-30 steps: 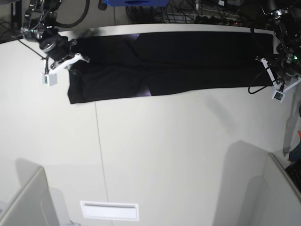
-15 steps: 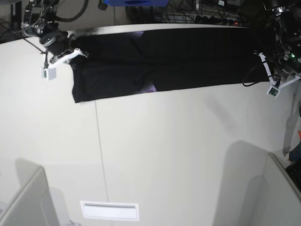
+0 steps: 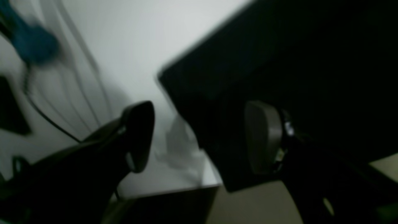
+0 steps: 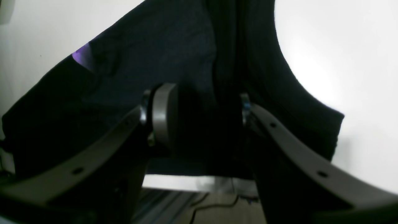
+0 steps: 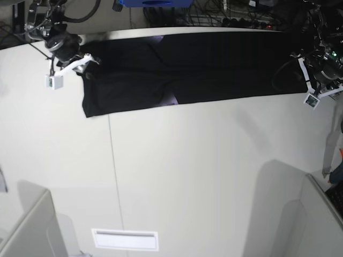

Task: Fold the T-shirt properly
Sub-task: 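Fold the hem up onto the shoulders with both grippers, then grasp the folded strip's ends with both grippers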

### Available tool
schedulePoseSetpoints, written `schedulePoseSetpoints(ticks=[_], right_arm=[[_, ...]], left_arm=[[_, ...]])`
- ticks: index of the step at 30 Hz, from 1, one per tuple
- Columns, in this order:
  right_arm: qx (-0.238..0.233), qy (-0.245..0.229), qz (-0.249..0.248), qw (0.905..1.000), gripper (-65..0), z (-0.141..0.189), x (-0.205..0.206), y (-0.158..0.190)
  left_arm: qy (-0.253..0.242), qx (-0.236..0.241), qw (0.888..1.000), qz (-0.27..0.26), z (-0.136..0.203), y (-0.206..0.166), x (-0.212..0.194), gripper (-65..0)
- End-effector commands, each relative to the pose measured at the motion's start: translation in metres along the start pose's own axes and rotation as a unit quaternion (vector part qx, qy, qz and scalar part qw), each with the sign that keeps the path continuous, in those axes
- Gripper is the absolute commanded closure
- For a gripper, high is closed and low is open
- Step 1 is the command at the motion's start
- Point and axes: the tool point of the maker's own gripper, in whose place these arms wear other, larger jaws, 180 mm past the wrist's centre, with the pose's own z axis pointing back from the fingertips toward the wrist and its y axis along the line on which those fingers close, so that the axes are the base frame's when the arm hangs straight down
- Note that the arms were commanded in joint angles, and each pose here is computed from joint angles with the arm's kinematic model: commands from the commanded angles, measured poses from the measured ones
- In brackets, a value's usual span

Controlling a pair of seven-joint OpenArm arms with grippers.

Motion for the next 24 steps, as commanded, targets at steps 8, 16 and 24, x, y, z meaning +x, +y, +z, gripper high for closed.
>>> schedulePoseSetpoints(ticks=[8, 16, 24], right_arm=[[0.008, -0.084, 0.014, 0.9963, -21.9, 0.012, 0.023, 0.002], [0.089, -0.046, 0.073, 0.9923, 0.0, -0.008, 0.016, 0.035], [0.07, 0.03, 0.047, 0.996, 0.0, -0.041, -0.004, 0.003]], left_arm=[[0.006, 0.079, 0.994, 0.081, 0.025, 0.052, -0.029, -18.8], [0.014, 0.009, 0.986, 0.167, -0.012, 0.002, -0.055, 0.0], [0.025, -0.076, 0.977, 0.197, -0.062, -0.045, -0.066, 0.0]])
